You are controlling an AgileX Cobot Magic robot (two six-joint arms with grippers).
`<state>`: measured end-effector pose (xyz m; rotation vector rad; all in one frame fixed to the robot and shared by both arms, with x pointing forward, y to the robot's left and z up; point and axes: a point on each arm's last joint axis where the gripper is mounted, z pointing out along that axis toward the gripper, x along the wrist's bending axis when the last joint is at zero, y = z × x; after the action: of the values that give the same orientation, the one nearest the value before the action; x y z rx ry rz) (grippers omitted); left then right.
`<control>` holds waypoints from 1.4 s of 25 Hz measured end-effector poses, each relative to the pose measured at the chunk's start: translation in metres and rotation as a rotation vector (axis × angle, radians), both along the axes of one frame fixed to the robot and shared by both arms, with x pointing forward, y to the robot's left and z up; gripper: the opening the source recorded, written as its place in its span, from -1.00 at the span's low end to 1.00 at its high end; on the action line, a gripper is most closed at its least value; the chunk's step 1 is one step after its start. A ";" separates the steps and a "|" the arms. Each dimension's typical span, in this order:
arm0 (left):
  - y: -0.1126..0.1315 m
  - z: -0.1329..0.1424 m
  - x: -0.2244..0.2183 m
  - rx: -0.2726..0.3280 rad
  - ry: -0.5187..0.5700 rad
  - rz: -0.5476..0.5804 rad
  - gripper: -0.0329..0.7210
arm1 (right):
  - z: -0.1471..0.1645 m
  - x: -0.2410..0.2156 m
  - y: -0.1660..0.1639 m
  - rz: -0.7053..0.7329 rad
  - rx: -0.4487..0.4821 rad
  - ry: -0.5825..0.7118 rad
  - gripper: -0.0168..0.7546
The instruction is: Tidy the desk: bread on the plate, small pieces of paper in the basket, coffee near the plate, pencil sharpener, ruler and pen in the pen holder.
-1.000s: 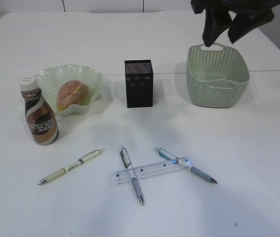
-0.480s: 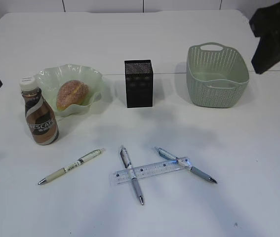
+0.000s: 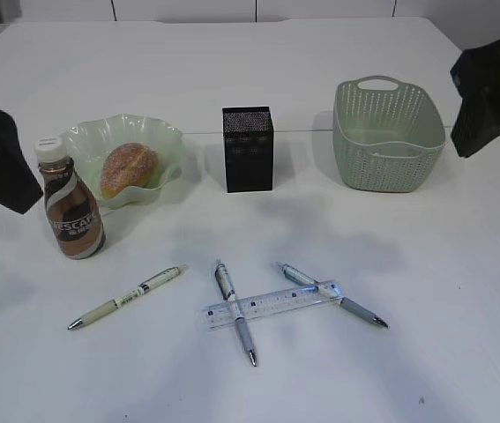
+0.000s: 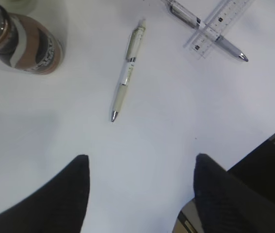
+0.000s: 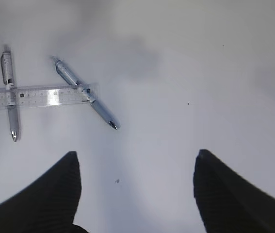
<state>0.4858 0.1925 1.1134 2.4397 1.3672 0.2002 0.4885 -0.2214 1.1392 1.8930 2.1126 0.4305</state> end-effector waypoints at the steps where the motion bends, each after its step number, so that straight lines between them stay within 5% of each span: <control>1: -0.001 -0.002 0.001 -0.001 0.010 -0.009 0.36 | 0.000 0.000 0.000 0.000 0.000 0.000 0.51; 12: -0.050 -0.024 0.001 -0.001 0.080 -0.193 0.46 | -0.020 0.016 0.005 0.014 -0.031 0.067 0.51; 25: -0.118 -0.046 0.030 0.120 0.053 -0.358 0.48 | -0.039 0.032 0.006 0.021 -0.099 0.116 0.51; 35: -0.149 -0.089 0.040 0.164 0.074 -0.415 0.48 | -0.039 0.041 -0.034 -0.104 -0.148 0.108 0.51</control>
<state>0.5254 0.0436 1.0247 2.8265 0.8684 0.1230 0.5297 -0.2554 1.1005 1.9686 2.0374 0.1489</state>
